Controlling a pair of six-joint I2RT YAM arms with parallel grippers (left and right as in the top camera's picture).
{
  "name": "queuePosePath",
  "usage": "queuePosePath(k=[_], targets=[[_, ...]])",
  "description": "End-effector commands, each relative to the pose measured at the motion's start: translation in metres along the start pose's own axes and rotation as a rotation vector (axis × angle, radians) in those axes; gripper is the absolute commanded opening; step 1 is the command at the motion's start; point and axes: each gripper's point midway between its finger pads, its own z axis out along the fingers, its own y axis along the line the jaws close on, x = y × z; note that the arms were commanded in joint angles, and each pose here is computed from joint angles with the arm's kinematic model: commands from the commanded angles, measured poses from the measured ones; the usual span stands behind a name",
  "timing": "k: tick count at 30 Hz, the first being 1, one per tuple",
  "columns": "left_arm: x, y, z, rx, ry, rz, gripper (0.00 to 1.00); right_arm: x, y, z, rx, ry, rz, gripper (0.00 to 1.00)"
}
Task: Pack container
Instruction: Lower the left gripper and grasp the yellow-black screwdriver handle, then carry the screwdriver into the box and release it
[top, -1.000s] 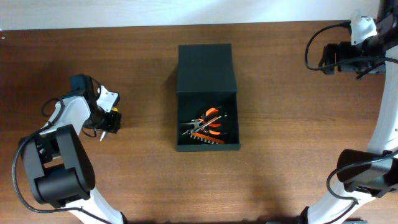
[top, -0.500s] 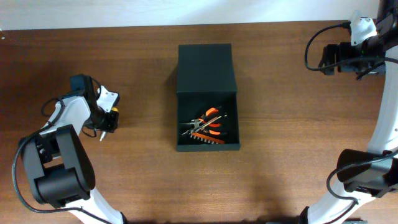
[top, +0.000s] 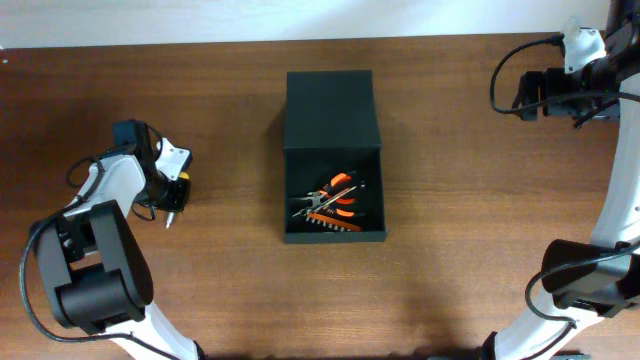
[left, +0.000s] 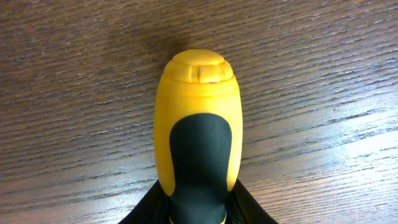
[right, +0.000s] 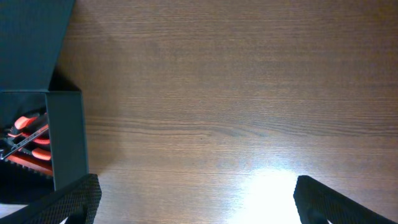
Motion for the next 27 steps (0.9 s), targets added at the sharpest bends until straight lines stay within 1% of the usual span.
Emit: queuePosePath(k=[1, 3, 6, 9, 17, 19, 22, 27], targets=[[0.041, -0.007, 0.036, 0.028, 0.154, -0.010, 0.17, 0.001, 0.001, 0.001, -0.004, 0.007, 0.008, 0.99], [0.041, -0.007, 0.036, 0.027, 0.155, -0.011, 0.13, 0.001, 0.001, 0.001, -0.004, 0.007, 0.008, 0.99], [0.041, -0.007, 0.036, 0.027, 0.155, -0.011, 0.11, 0.001, 0.001, 0.001, -0.004, 0.007, 0.008, 0.99], [0.041, -0.007, 0.036, 0.027, 0.154, -0.011, 0.02, 0.001, 0.001, 0.001, -0.004, 0.007, 0.008, 0.99], [0.034, -0.007, 0.030, 0.032, 0.146, -0.007, 0.02, 0.001, 0.001, 0.001, -0.004, 0.007, 0.008, 0.99], [0.025, -0.008, 0.019, 0.043, 0.132, -0.001, 0.02, 0.001, 0.001, 0.001, -0.004, 0.007, 0.008, 0.99], [0.000, -0.011, -0.009, 0.043, 0.091, -0.002, 0.02, 0.001, 0.001, 0.001, -0.004, 0.007, 0.008, 0.99], [-0.049, -0.028, -0.079, 0.016, -0.002, 0.084, 0.02, 0.001, 0.001, 0.001, -0.005, 0.008, 0.008, 0.99]])
